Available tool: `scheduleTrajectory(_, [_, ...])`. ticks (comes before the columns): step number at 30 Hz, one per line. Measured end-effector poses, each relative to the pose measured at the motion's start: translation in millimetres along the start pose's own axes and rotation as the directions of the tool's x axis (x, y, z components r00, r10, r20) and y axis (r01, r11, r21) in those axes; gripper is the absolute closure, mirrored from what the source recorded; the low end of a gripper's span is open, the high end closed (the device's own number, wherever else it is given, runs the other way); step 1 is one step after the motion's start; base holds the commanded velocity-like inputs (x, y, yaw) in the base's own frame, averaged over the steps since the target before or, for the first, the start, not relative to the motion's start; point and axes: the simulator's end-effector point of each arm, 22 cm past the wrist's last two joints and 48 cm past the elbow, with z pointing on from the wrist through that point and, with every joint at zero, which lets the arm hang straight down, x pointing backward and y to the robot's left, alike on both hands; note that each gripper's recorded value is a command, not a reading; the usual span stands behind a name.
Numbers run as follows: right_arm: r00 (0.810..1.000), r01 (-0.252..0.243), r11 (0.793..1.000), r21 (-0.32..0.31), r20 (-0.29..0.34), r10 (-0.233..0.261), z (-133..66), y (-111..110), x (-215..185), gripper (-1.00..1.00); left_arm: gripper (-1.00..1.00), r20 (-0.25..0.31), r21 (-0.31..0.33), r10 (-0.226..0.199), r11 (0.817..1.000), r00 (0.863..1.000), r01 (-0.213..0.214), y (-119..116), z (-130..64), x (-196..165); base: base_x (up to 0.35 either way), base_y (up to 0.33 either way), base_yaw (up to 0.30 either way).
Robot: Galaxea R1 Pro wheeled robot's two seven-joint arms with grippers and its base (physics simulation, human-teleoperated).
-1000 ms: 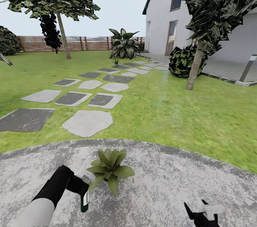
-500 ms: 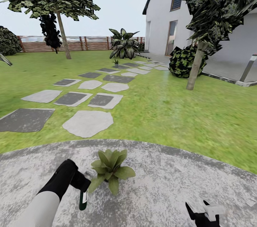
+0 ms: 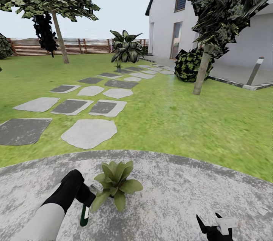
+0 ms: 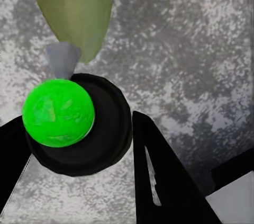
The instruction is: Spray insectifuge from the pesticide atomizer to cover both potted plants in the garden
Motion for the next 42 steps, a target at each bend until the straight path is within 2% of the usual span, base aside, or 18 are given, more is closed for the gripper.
scheduleTrajectory(2, [1.000, 0.000, 1.000, 0.000, 0.000, 0.000, 0.0, 0, 0, -1.00, 1.00, -0.002, 0.007, 0.020, 1.000, 1.000, -0.020, -6, 0.2, -4, 0.000, 0.000, -0.005])
scheduleTrajectory(4, [1.000, 0.000, 1.000, -0.001, -0.001, 0.000, -0.1, 1, 1, -1.00, 1.00, 0.007, 0.041, 0.045, 0.998, 0.999, -0.045, -27, 0.5, -15, 0.000, 0.000, -0.001])
scheduleTrajectory(6, [1.000, -0.007, 1.000, -0.006, -0.007, 0.007, -0.5, 3, 4, -1.00, 1.00, 0.012, 0.051, 0.055, 0.997, 0.998, -0.056, -34, -0.1, -21, 0.000, 0.000, 0.000])
scheduleTrajectory(10, [1.000, -0.013, 1.000, -0.009, -0.012, 0.013, -0.9, 5, 6, -1.00, 1.00, 0.003, 0.054, 0.069, 0.996, 0.998, -0.069, -38, 1.7, -20, 0.000, 0.000, 0.000])
scheduleTrajectory(13, [1.000, -0.013, 1.000, -0.009, -0.012, 0.013, -1.0, 5, 6, -1.00, 1.00, -0.032, 0.041, 0.095, 0.995, 0.995, -0.094, -39, 5.5, -11, 0.000, 0.000, 0.000])
scheduleTrajectory(20, [1.000, -0.014, 1.000, -0.009, -0.013, 0.014, -0.9, 5, 7, -1.00, 1.00, -0.059, 0.048, 0.097, 0.994, 0.993, -0.095, -41, 10.6, -2, -0.046, 0.000, 0.000])
scheduleTrajectory(24, [1.000, -0.014, 1.000, -0.009, -0.013, 0.013, -0.9, 6, 7, -1.00, 1.00, -0.056, 0.055, 0.091, 0.995, 0.994, -0.088, -46, 9.9, -6, -0.154, 0.000, 0.000])
scheduleTrajectory(28, [1.000, -0.011, 1.000, -0.009, -0.013, 0.011, -1.1, 4, 6, -1.00, 1.00, -0.079, 0.044, 0.027, 0.999, 0.996, -0.023, -45, 1.8, -10, -0.012, 0.000, 0.000])
scheduleTrajectory(32, [1.000, -0.011, 1.000, -0.009, -0.013, 0.011, -1.1, 4, 6, -1.00, 1.00, -0.049, 0.039, 0.025, 0.999, 0.999, -0.023, -43, -10.7, -34, 0.000, 0.000, 0.000])
scheduleTrajectory(34, [1.000, -0.011, 1.000, -0.009, -0.013, 0.011, -1.1, 4, 6, -1.00, 1.00, -0.055, 0.044, 0.002, 0.999, 0.999, 0.000, -53, -16.7, -45, 0.000, 0.000, 0.000])
scheduleTrajectory(42, [1.000, -0.010, 1.000, -0.008, -0.012, 0.010, -1.1, 4, 6, -1.00, 1.00, -0.076, 0.038, -0.008, 0.999, 0.997, 0.011, -50, -14.4, -37, 0.000, 0.000, -0.077])
